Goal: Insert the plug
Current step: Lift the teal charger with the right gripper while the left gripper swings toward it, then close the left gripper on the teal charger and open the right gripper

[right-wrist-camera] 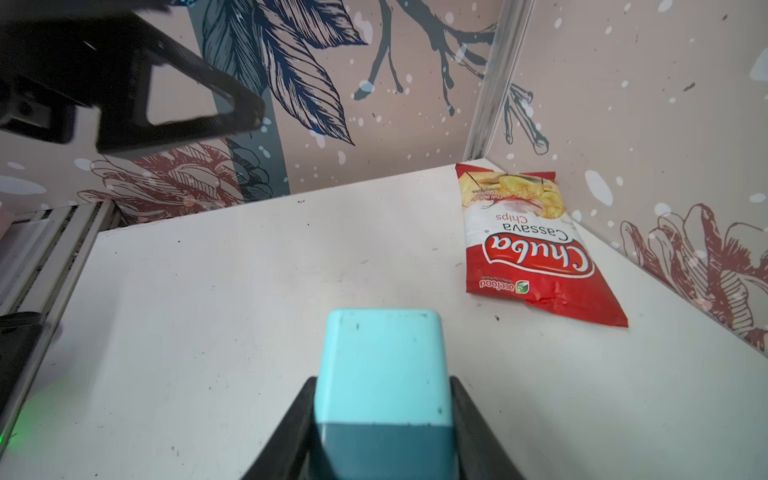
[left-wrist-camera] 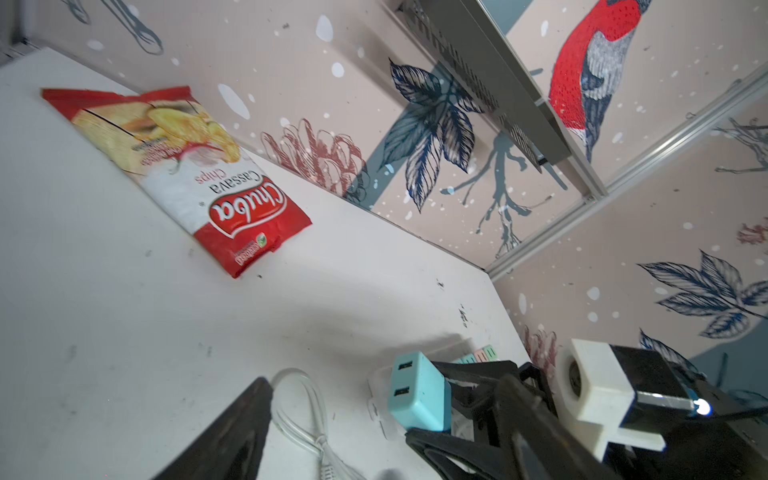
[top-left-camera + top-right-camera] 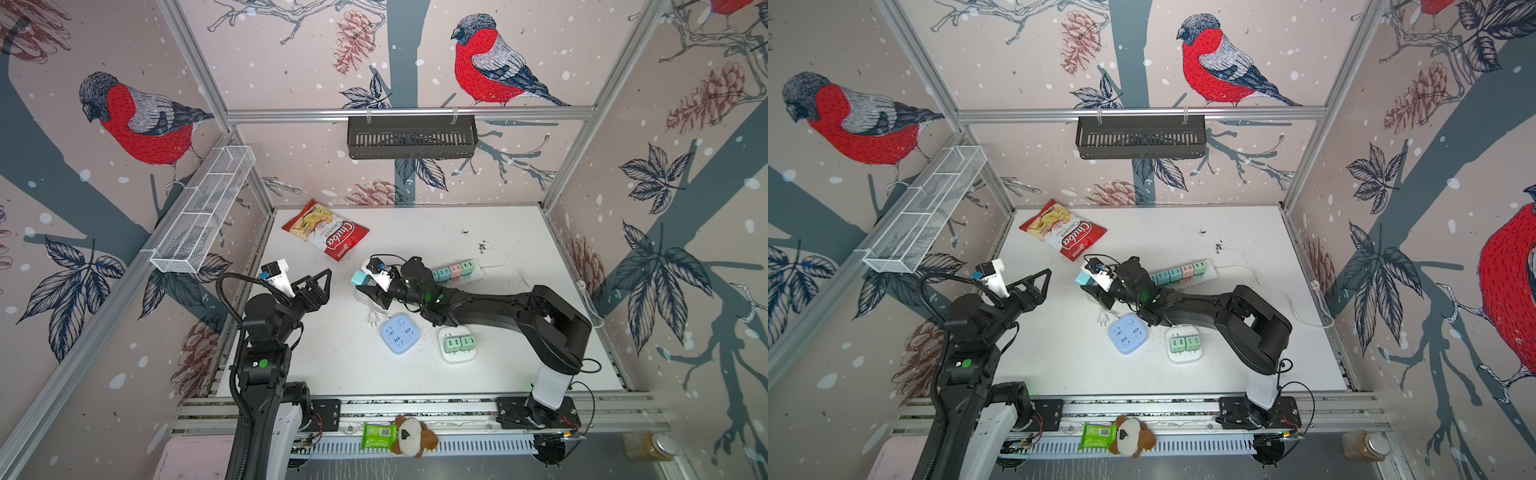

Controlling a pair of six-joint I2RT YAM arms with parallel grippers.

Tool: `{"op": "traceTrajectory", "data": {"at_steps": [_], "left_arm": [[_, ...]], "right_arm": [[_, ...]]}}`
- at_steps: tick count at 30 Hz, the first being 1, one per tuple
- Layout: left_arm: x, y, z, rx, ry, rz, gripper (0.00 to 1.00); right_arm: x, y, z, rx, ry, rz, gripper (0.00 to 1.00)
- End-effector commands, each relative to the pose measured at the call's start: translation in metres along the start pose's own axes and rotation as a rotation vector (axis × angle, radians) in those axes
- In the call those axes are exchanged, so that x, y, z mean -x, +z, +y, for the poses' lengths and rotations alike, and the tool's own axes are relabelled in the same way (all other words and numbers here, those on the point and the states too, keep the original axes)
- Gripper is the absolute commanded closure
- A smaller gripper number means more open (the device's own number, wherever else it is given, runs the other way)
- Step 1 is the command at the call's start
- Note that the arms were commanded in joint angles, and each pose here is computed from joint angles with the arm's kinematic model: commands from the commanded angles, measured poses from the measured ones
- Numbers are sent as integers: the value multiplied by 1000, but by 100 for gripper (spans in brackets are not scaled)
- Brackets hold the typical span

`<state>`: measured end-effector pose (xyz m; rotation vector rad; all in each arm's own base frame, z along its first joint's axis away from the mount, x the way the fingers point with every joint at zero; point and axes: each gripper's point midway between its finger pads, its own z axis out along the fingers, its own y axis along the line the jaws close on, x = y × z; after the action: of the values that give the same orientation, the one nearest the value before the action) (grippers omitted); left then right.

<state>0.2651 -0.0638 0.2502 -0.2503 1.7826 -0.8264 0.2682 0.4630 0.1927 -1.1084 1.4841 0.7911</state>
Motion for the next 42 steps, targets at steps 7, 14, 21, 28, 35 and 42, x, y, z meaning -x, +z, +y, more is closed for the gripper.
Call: {"op": "traceTrajectory", "data": {"at_steps": [7,14,21,28,35,42], "left_arm": [[-20,14,-31,-168,-80,89,24],[-32,18,-38,-205,-89,132,29],[-40,24,-47,-246,-88,166,33],[-53,34,-54,-278,-82,214,49],[-52,40,-55,-285,-66,223,95],[-52,45,-55,-283,12,225,100]], "right_arm": [[47,-23,15,-42,-80,-217,95],[51,-21,26,-40,-98,-241,96],[53,-17,36,-25,-105,-251,96],[49,-12,39,-23,-104,-258,97],[48,-17,37,-40,-98,-271,85],[48,-45,24,-125,-73,-294,37]]}}
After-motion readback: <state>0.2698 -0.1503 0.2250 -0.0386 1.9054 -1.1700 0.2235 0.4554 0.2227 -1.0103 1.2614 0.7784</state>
